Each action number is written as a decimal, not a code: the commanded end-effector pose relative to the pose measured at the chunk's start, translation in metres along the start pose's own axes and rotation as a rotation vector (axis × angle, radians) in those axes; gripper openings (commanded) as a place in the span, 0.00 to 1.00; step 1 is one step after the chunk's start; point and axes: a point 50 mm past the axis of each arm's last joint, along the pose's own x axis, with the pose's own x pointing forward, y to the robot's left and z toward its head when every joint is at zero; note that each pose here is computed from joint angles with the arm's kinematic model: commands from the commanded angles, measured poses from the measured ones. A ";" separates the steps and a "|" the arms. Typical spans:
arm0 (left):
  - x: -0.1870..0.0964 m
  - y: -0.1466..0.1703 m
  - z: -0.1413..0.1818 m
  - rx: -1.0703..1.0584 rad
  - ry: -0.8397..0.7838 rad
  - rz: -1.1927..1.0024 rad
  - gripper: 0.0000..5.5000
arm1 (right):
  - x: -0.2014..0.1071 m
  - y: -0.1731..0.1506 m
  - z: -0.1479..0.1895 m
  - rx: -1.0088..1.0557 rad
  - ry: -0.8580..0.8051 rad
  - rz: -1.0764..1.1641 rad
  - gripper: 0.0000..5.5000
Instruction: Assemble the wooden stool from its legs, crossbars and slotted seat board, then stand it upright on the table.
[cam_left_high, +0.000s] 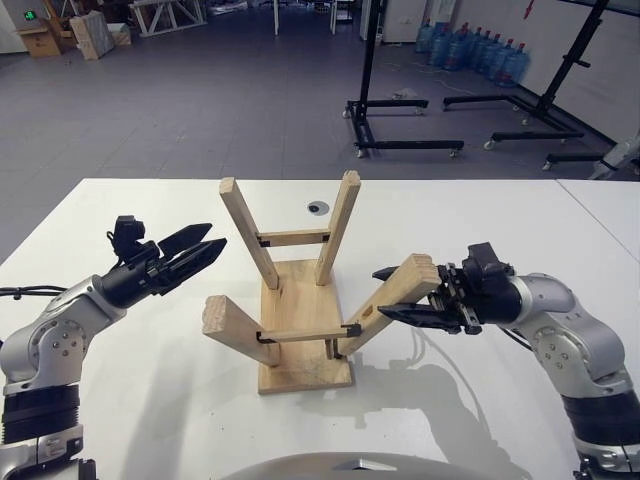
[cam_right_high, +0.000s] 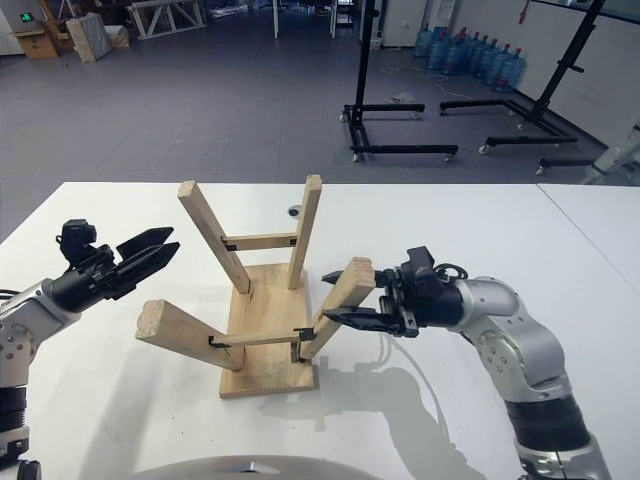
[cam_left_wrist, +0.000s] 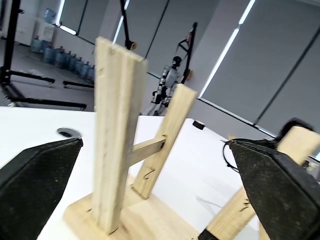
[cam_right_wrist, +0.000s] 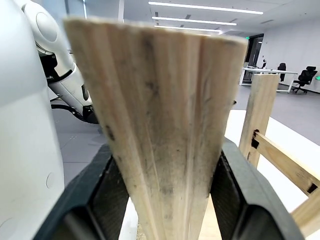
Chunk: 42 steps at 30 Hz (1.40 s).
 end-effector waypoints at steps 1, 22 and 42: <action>0.003 0.005 0.011 0.053 0.016 0.012 0.98 | 0.002 0.005 -0.014 0.015 0.049 0.019 0.37; 0.014 -0.024 0.026 0.004 -0.101 -0.150 0.98 | 0.001 0.014 -0.007 -0.008 -0.104 -0.040 0.37; 0.021 -0.030 0.009 0.003 -0.084 -0.157 0.98 | -0.003 -0.003 0.003 0.067 0.144 -0.018 0.37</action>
